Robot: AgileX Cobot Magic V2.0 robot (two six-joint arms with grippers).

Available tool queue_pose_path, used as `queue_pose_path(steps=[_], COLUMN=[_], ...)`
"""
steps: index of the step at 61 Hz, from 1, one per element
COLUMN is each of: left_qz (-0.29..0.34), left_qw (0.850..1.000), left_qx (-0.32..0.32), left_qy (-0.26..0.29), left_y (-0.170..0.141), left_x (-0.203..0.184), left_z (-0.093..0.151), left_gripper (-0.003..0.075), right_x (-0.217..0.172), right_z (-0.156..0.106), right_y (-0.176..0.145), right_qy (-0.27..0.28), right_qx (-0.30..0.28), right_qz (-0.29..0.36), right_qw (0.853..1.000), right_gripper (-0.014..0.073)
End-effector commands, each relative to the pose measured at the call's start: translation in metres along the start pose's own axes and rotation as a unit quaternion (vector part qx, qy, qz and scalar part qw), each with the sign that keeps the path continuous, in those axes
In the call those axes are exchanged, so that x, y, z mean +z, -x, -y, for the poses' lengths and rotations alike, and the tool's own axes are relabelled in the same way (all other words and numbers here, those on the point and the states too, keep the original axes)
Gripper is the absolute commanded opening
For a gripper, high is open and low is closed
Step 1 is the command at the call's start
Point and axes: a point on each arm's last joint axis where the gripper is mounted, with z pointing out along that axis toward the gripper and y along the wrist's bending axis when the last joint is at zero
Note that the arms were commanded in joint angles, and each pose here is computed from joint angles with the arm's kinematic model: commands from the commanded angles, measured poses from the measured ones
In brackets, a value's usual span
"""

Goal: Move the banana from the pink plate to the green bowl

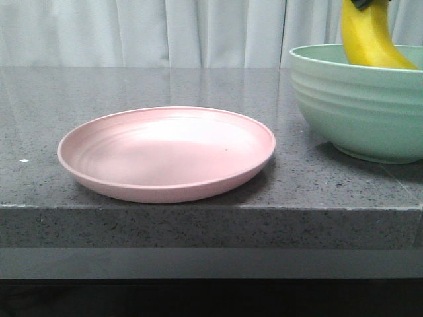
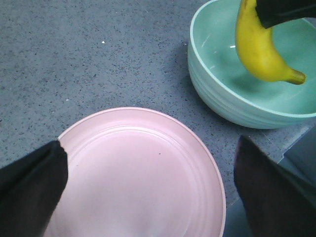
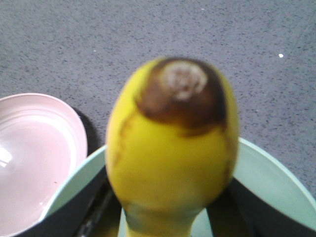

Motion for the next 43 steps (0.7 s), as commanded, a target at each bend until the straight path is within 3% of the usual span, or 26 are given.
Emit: queue_pose_path(steps=[1,11,28,43], left_qz=[0.060,0.060,0.060,0.060], left_qw=[0.998,0.998,0.998,0.998], left_qx=[-0.001,-0.001,-0.001,-0.001], left_qy=[-0.009,-0.009,-0.009,-0.009], left_y=[0.016,0.016,0.016,0.016], left_x=[-0.015,-0.015,-0.015,-0.015], left_z=[0.004,0.004,0.004,0.004], left_gripper=[0.0651,0.0651,0.0651,0.0651], right_x=[-0.010,0.009,0.022,0.022], right_z=[0.000,0.007,0.012,0.012], right_y=[0.014,0.002,-0.005,-0.005], right_qy=[-0.018,0.002,0.010,0.010], right_qx=[-0.015,-0.017,-0.008,-0.008], right_qz=[0.036,-0.022,-0.043,-0.043], right_qw=[0.999,1.000,0.999,0.999], right_gripper=[0.0057,0.0074,0.0323,0.0472])
